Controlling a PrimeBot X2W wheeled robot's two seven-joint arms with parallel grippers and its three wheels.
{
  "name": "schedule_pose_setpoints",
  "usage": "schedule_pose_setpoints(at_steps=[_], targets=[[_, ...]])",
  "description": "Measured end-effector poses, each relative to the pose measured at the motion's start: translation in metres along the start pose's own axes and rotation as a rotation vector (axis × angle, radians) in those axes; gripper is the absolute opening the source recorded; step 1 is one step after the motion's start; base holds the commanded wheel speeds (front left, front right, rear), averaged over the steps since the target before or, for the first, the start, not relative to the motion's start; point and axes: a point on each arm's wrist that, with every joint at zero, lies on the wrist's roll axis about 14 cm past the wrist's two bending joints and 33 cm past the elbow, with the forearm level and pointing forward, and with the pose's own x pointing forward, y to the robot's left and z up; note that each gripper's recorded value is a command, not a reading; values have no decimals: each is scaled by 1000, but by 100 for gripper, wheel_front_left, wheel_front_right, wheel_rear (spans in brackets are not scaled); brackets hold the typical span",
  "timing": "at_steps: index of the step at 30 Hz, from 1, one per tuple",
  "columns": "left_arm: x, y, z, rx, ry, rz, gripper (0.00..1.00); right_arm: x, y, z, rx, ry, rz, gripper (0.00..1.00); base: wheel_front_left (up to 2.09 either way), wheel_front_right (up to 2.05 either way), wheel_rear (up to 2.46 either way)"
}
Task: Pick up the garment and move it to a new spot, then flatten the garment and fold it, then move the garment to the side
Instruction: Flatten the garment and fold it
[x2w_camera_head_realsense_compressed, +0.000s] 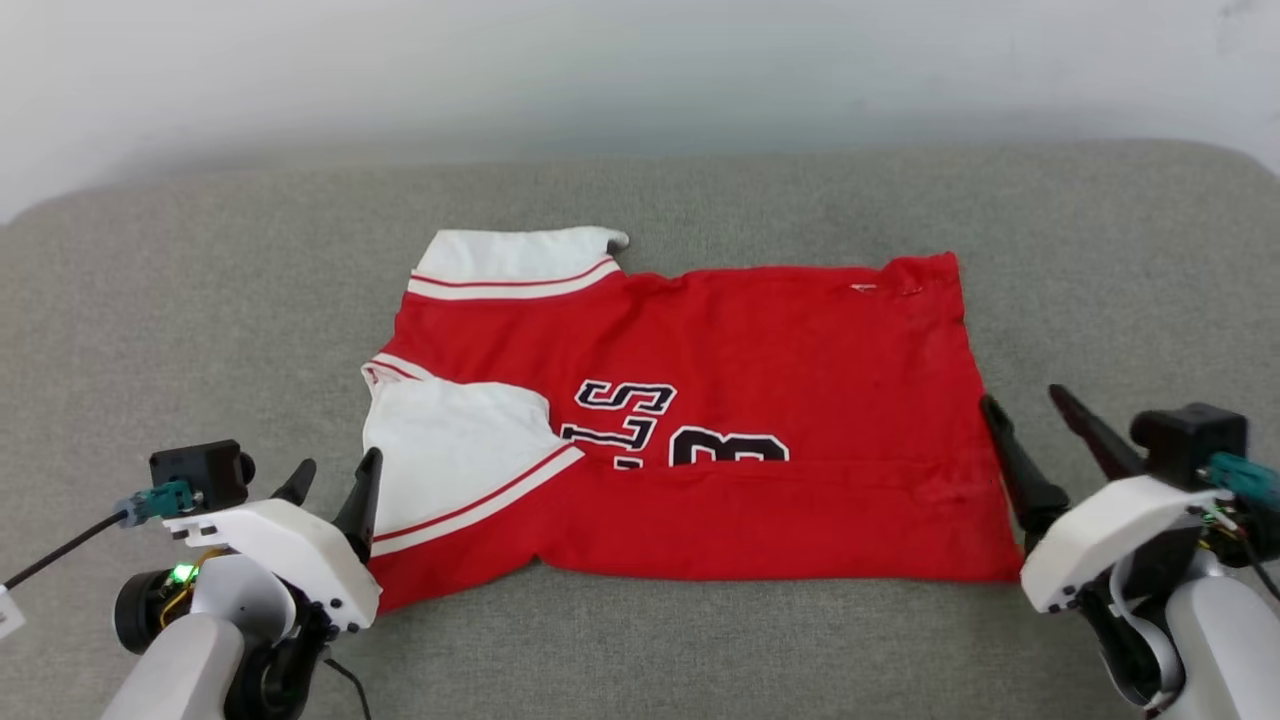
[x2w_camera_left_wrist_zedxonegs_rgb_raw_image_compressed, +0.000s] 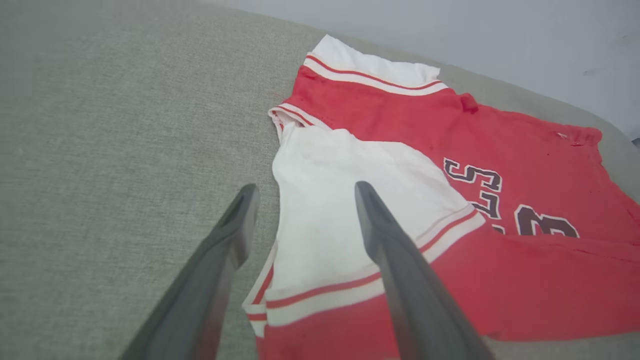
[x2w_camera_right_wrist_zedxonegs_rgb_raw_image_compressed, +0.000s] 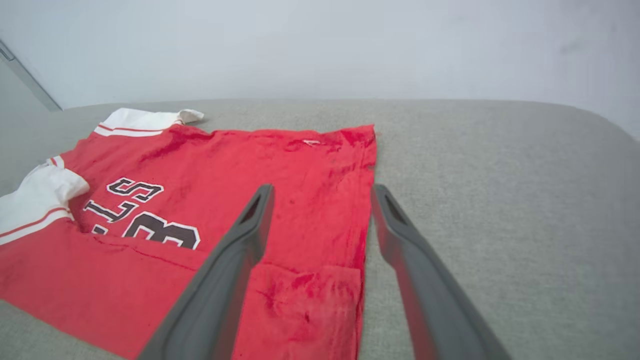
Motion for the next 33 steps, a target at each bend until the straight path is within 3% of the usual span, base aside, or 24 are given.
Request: schedule_pose_setpoints(at_steps=[5, 8, 16, 22, 23, 24, 25, 33], targets=[[-21, -4, 16, 80, 41, -25, 100, -22, -2, 48, -27, -209, -15, 100, 0, 0, 0], [-28, 1, 12, 112, 138, -22, 100, -32, 1, 58, -30, -259, -22, 100, 0, 0, 0], [-30, 18, -55, 73, 576, 16, 100, -35, 5, 57, -7, -266, -51, 100, 0, 0, 0], [-22, 16, -85, 16, 717, 7, 98, -36, -6, 46, -6, -235, -94, 100, 0, 0, 0], [-21, 15, -86, 7, 729, 4, 63, -36, -9, 45, -7, -234, -102, 100, 0, 0, 0], [-20, 15, -87, 5, 736, 2, 43, -37, -11, 45, -7, -232, -107, 100, 0, 0, 0], [-20, 15, -87, 5, 735, -4, 0, -37, -12, 45, -7, -230, -112, 100, 0, 0, 0], [-22, 6, -68, 6, 583, -37, 0, -41, -27, 35, 28, -128, -143, 100, 0, 0, 0]])
